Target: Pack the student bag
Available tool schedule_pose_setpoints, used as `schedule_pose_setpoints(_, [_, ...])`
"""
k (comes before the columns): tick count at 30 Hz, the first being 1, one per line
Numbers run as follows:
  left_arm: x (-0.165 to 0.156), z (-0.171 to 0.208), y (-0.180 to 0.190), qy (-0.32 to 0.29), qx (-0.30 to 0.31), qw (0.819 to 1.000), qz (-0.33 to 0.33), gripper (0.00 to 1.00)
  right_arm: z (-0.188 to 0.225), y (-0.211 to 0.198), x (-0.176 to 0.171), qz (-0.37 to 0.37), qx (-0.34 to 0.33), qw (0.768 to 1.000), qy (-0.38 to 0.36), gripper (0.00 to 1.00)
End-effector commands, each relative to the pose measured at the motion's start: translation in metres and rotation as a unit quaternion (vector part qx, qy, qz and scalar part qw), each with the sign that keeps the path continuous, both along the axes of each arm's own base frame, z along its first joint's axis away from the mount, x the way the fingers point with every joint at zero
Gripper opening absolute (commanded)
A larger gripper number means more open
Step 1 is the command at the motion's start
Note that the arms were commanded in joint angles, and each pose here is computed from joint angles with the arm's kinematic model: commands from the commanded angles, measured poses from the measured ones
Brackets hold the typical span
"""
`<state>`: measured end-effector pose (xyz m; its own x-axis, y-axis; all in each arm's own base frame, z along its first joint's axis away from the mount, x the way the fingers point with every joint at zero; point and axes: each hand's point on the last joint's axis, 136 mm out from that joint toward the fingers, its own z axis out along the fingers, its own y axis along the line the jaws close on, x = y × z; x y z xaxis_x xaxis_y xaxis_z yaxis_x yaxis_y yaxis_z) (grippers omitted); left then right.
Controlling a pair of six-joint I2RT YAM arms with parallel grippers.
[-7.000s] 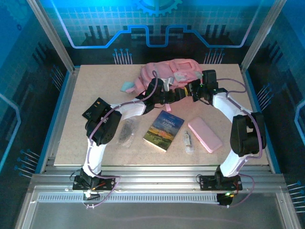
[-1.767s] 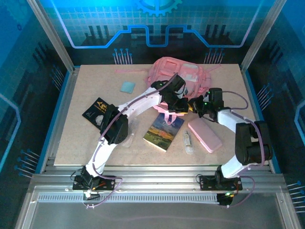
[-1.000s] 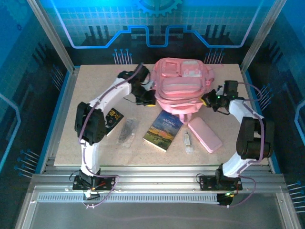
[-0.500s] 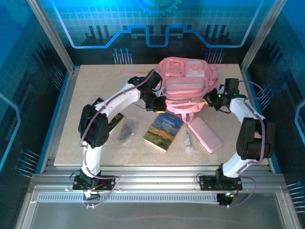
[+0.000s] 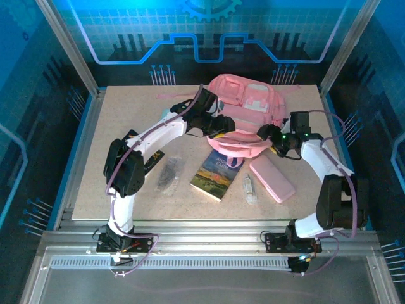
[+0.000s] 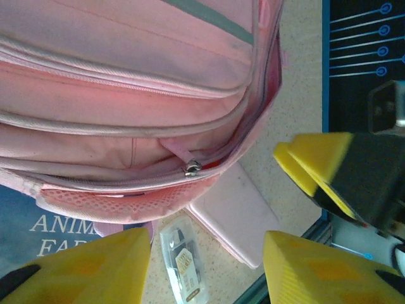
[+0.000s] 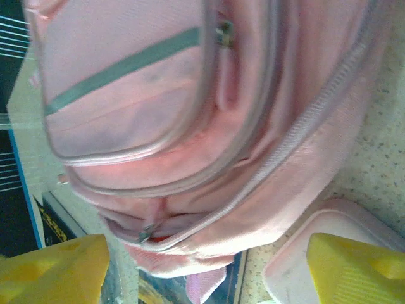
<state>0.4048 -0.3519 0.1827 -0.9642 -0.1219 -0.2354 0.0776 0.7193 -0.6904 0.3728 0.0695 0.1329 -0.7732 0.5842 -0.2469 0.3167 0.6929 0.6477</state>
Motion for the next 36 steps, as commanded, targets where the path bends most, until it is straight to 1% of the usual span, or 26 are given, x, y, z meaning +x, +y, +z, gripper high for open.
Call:
schedule_pose_setpoints(1, [0.002,-0.007,0.003,0.005,0.004,1.0,0.025,0.51,0.028,0.018,0.005,0.041,-0.014,0.998,-0.04,0.82])
schedule_pose_setpoints(4, [0.006,-0.018,0.005,-0.002,0.011,0.999,0.034,0.51,0.038,0.044,0.015,0.074,-0.004,0.996,-0.059,0.82])
schedule_pose_setpoints(5, [0.007,-0.021,0.004,-0.005,0.009,0.999,0.034,0.5,0.037,0.053,0.021,0.082,0.0,0.995,-0.062,0.82])
schedule_pose_setpoints(8, [0.006,-0.036,-0.001,0.003,-0.001,1.0,0.023,0.4,0.028,0.07,0.034,0.094,0.02,0.994,-0.053,0.81])
schedule_pose_setpoints(11, [0.0,-0.062,0.003,0.026,0.015,0.999,0.023,0.29,0.011,0.078,0.046,0.093,0.027,0.995,-0.032,0.8])
schedule_pose_setpoints(16, [-0.011,-0.107,0.013,0.061,0.042,0.997,0.033,0.18,-0.028,0.081,0.047,0.086,0.028,0.996,0.021,0.79])
schedule_pose_setpoints(20, [-0.023,-0.144,0.019,0.105,0.062,0.992,0.036,0.13,-0.047,0.096,0.039,0.094,0.053,0.993,0.056,0.79])
schedule_pose_setpoints(22, [-0.03,-0.155,0.02,0.122,0.066,0.99,0.032,0.09,-0.046,0.105,0.036,0.098,0.07,0.991,0.063,0.79])
schedule_pose_setpoints(24, [-0.037,-0.16,0.023,0.126,0.073,0.989,0.028,0.06,-0.038,0.12,0.035,0.105,0.104,0.987,0.064,0.79])
schedule_pose_setpoints(27, [-0.043,-0.167,0.03,0.13,0.084,0.988,0.029,0.05,-0.023,0.146,0.029,0.121,0.154,0.979,0.065,0.79])
schedule_pose_setpoints(30, [-0.044,-0.169,0.032,0.129,0.087,0.987,0.033,0.05,-0.014,0.166,0.018,0.141,0.168,0.973,0.072,0.79])
schedule_pose_setpoints(32, [-0.043,-0.168,0.032,0.128,0.084,0.987,0.038,0.05,-0.01,0.171,0.012,0.146,0.177,0.971,0.075,0.79])
schedule_pose_setpoints(34, [-0.042,-0.167,0.032,0.126,0.083,0.988,0.04,0.05,-0.004,0.169,0.01,0.144,0.177,0.971,0.068,0.79])
schedule_pose_setpoints(36, [-0.041,-0.165,0.033,0.124,0.084,0.988,0.039,0.05,0.007,0.16,0.01,0.137,0.161,0.976,0.054,0.79])
